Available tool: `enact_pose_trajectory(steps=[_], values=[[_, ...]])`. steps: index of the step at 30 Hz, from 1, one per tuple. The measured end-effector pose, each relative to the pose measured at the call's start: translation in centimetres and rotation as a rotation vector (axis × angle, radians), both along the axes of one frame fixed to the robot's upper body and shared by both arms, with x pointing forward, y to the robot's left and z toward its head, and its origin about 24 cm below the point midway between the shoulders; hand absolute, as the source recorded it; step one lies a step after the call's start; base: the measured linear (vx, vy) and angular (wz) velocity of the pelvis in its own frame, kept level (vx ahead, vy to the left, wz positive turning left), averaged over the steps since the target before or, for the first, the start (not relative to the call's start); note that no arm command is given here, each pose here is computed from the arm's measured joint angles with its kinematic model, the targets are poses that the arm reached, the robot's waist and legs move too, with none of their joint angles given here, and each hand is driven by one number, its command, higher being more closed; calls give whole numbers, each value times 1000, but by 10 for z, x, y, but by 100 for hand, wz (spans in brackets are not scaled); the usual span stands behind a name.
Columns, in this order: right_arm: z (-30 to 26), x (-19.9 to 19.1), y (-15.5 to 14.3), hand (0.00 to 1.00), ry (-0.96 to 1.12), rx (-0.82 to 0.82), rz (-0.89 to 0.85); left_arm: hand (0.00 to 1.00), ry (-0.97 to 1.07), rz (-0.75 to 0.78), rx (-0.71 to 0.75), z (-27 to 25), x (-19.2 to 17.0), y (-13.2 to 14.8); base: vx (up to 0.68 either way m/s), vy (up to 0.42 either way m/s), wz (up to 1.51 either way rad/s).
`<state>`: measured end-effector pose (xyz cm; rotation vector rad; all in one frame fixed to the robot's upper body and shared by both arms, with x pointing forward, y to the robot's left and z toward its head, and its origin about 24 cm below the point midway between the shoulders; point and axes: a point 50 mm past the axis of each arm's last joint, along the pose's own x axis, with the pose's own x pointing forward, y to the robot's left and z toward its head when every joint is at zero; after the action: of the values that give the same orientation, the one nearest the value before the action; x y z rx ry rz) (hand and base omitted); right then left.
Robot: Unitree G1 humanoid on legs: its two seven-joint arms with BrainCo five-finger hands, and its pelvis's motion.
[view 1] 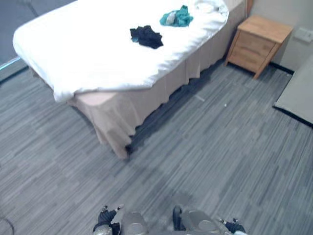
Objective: Tidy the bed and pick cloth on bed and put in laundry
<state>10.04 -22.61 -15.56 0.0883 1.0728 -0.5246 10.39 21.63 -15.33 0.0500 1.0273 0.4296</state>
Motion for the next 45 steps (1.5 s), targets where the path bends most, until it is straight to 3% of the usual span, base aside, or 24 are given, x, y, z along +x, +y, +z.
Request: enact_pose_trajectory(steps=[3, 6, 11, 16, 20, 25, 27, 30, 34, 37, 42, 45], values=[[0, -5, -7, 0, 10, -10, -19, 0, 40, -34, -7, -4, -10, -4, 611, 101, -18], [-5, -12, 4, 0, 44, 25, -4, 0, 129, -38, -10, -10, -33, 2, 570, 154, -1], [-14, -38, 12, 0, 138, 57, 9, 0, 137, -127, 15, -8, -26, 7, 657, 106, 135], [-9, -27, 4, 0, 88, 22, 27, 0, 109, -143, 5, -7, -16, 0, 487, -124, 143], [-14, -38, 21, 0, 116, 80, -17, 0, 130, -58, 29, -6, -30, 18, 415, -338, 104], [-11, -42, 0, 0, 121, 34, -48, 0, 123, 66, -54, -12, -38, -2, 255, -325, 47], [-10, -42, -1, 0, 119, 32, -51, 0, 44, 117, -34, -5, -23, 2, 77, -167, 33], [-10, -44, -1, 0, 117, 16, -52, 0, -224, 201, 106, 31, 16, 30, 4, -81, 21], [-11, -62, -1, 0, 146, 0, -56, 0, -659, 220, 430, 128, 67, 89, -43, 9, 4], [-12, -83, -2, 0, 193, -7, -48, 0, -916, 195, 615, 195, 96, 107, -32, 26, -5], [-8, -81, -10, 0, 174, -39, -37, 0, -1083, 90, 690, 240, 133, 97, -37, 24, -22], [-6, -75, -14, 0, 149, -54, -34, 0, -1165, -75, 722, 265, 165, 72, -57, -4, -27]])
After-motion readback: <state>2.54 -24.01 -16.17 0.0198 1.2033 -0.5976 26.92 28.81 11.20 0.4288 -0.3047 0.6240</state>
